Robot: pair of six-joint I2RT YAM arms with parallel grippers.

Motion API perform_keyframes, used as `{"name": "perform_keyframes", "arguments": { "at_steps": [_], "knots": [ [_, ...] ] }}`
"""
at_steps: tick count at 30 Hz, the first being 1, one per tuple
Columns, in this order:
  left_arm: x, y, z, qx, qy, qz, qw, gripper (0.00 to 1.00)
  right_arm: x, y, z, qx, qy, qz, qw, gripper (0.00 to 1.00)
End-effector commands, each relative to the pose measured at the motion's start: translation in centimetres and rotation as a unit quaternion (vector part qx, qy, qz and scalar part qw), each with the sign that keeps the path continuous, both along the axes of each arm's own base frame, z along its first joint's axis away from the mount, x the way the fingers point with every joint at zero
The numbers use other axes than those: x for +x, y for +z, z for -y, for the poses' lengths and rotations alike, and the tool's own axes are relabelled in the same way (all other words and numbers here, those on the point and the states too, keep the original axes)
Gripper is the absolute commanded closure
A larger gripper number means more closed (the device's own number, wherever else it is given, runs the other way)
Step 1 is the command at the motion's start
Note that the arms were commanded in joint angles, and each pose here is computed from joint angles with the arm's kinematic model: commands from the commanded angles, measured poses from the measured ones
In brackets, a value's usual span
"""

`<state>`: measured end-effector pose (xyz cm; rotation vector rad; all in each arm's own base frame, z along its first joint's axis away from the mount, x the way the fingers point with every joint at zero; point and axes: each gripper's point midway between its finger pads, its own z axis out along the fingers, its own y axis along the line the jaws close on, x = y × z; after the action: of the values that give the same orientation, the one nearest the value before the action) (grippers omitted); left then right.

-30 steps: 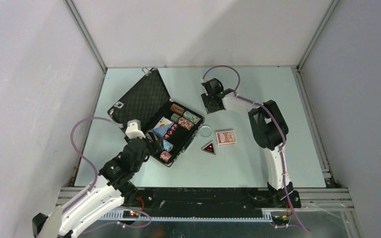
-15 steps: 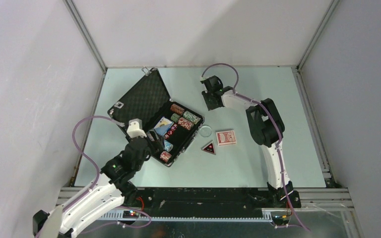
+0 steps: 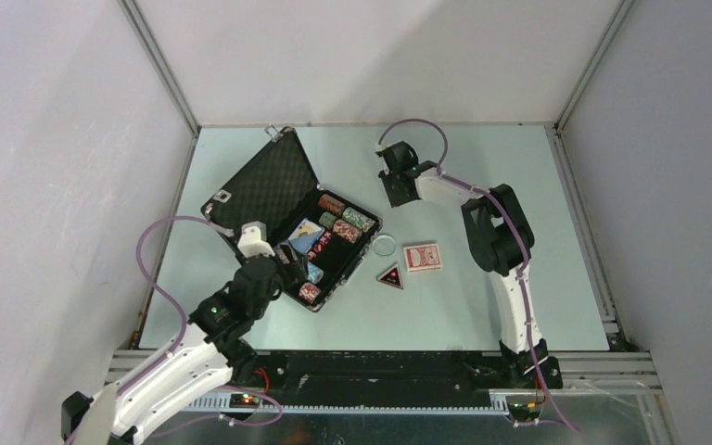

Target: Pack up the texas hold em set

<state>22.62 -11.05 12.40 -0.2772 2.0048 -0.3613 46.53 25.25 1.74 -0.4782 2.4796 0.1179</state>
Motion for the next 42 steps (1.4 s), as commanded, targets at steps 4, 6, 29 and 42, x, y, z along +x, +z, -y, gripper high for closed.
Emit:
{"name": "perform_keyframes", "arguments": {
  "at_steps": [4, 6, 29, 42],
  "knots": [
    [0.4, 1.6, -0.2, -0.021, 0.014, 0.024, 0.999, 0.17, -3.1, 7.7, -2.5, 0.032, 0.021, 0.049, 0.998, 0.79],
    [0.3, 1.5, -0.4, -0.020, 0.016, 0.025, 0.999, 0.17, -4.5, 8.7, -4.0, 0.041, 0.038, 0.052, 0.997, 0.80],
    [-0.7, 1.2, -3.2, -0.020, 0.067, 0.024, 0.997, 0.14, -15.8, 8.5, -21.0, 0.181, 0.179, -0.009, 0.967, 0.88],
    [-0.6, 1.4, -2.7, -0.022, 0.055, 0.025, 0.998, 0.14, -16.5, 5.8, -23.1, 0.196, 0.179, -0.037, 0.963, 0.89]
  ]
}}
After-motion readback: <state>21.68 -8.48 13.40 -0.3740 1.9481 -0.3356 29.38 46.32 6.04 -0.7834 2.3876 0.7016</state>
